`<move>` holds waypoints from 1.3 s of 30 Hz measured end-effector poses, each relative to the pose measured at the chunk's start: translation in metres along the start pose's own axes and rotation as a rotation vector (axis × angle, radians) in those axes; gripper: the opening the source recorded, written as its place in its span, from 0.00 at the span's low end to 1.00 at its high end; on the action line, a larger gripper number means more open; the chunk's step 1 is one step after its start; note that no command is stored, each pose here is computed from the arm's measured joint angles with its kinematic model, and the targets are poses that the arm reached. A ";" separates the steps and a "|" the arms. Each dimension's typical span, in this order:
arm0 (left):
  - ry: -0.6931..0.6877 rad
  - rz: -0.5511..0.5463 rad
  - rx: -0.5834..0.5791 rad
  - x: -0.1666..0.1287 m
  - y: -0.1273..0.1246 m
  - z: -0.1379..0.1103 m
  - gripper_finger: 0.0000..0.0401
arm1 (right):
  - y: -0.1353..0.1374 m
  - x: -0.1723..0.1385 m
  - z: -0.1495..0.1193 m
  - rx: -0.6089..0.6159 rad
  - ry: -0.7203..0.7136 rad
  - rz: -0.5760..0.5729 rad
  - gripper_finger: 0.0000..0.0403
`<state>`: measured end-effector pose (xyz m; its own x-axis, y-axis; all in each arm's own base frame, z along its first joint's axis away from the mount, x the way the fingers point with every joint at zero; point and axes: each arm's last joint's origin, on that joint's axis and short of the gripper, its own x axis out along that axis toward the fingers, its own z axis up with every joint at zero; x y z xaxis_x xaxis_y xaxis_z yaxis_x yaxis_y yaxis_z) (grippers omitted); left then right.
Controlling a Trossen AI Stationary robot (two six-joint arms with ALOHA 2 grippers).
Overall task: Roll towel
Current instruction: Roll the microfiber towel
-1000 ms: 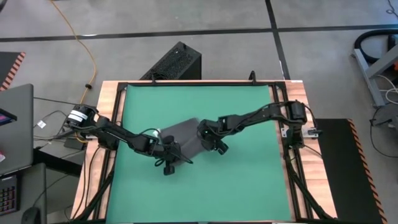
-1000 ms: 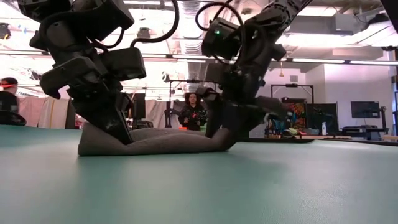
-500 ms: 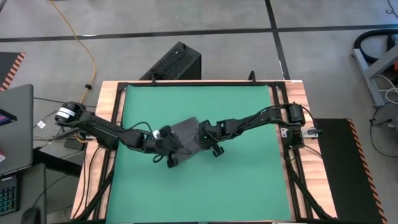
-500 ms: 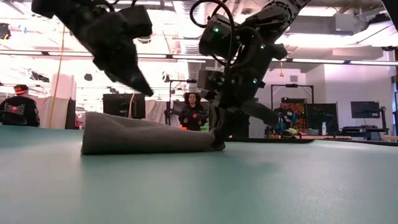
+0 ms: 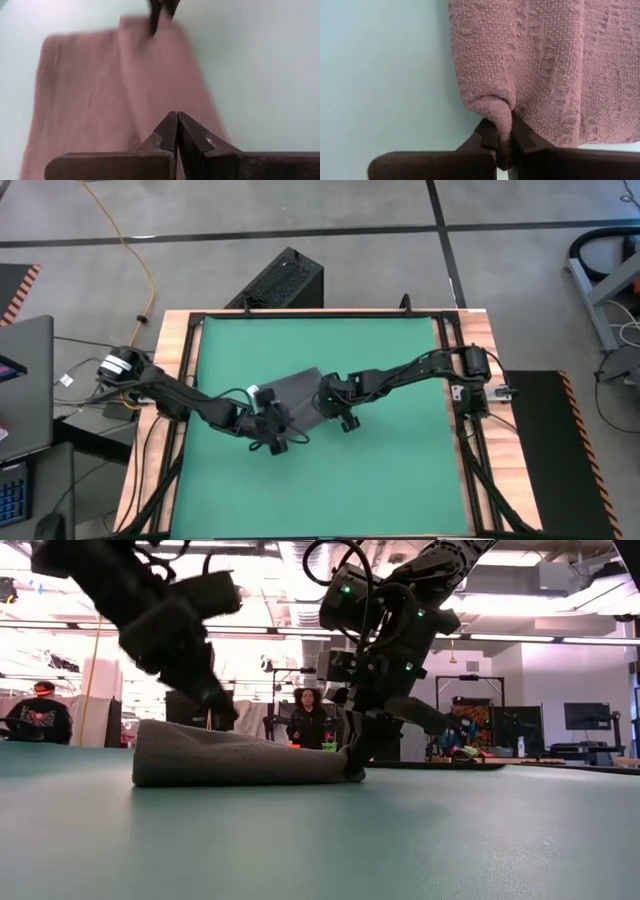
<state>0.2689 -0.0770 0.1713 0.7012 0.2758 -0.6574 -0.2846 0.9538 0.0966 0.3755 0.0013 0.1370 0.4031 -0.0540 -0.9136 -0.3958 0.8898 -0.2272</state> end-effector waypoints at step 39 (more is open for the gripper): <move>0.260 -0.557 -0.244 0.048 0.007 -0.005 0.00 | -0.044 -0.039 -0.043 0.556 -0.142 0.696 0.05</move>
<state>0.2975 -0.0577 0.1370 0.6146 -0.3180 -0.7219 -0.0860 0.8827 -0.4620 0.3423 -0.0555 0.1682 0.3338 0.6027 -0.7248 -0.1470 0.7928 0.5915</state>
